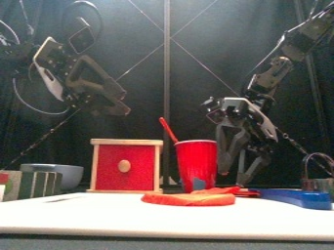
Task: Pick up top half of dough
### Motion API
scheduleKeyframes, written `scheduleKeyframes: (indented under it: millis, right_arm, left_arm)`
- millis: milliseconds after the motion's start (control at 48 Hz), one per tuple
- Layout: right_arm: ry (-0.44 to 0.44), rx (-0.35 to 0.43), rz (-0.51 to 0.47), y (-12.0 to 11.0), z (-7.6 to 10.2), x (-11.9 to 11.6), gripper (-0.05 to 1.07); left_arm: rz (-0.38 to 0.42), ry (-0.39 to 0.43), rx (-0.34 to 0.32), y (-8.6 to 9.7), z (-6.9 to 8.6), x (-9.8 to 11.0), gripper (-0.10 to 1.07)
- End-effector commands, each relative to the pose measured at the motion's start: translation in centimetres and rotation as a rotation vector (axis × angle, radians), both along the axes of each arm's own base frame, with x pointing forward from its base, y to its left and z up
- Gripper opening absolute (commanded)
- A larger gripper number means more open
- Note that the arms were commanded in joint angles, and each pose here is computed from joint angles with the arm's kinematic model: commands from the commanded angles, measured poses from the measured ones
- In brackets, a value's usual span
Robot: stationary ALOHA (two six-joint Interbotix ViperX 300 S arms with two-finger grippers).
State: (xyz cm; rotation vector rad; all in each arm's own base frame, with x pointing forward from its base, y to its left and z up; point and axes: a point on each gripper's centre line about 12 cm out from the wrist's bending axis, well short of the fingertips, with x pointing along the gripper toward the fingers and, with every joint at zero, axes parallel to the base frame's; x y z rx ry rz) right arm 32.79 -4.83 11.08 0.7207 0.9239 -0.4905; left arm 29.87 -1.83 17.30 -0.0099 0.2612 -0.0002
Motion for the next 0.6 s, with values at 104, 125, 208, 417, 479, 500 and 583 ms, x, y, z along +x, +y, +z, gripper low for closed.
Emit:
scheduleKeyframes:
  millis: [104, 125, 208, 417, 479, 500, 583]
  right_arm:
    - [-0.039, 0.003, -0.005, 0.05, 0.15, 0.86, 0.99]
    - [-0.041, 0.002, -0.004, 0.05, 0.19, 0.90, 0.99]
    - [-0.048, 0.008, -0.011, 0.03, 0.35, 1.14, 0.99]
    - [-0.041, 0.032, -0.019, 0.69, 0.23, 1.07, 0.92]
    - [-0.039, 0.035, -0.018, 0.86, 0.18, 1.03, 0.87]
    - [-0.037, 0.036, -0.017, 0.92, 0.12, 1.03, 0.85]
    - [-0.033, 0.037, -0.018, 0.92, -0.03, 1.03, 0.76]
  left_arm:
    - [0.002, -0.027, -0.003, -0.04, 0.76, 0.55, 0.93]
    - [0.002, -0.024, -0.003, -0.03, 0.67, 0.52, 0.93]
    - [0.002, -0.026, -0.003, -0.04, 0.72, 0.56, 0.93]
    - [0.001, -0.024, -0.003, -0.05, 0.76, 0.58, 0.93]
    - [0.001, -0.023, -0.003, -0.04, 0.68, 0.55, 0.93]
    - [0.001, -0.021, -0.003, -0.04, 0.66, 0.55, 0.93]
    - [0.001, -0.024, -0.003, -0.05, 0.76, 0.58, 0.93]
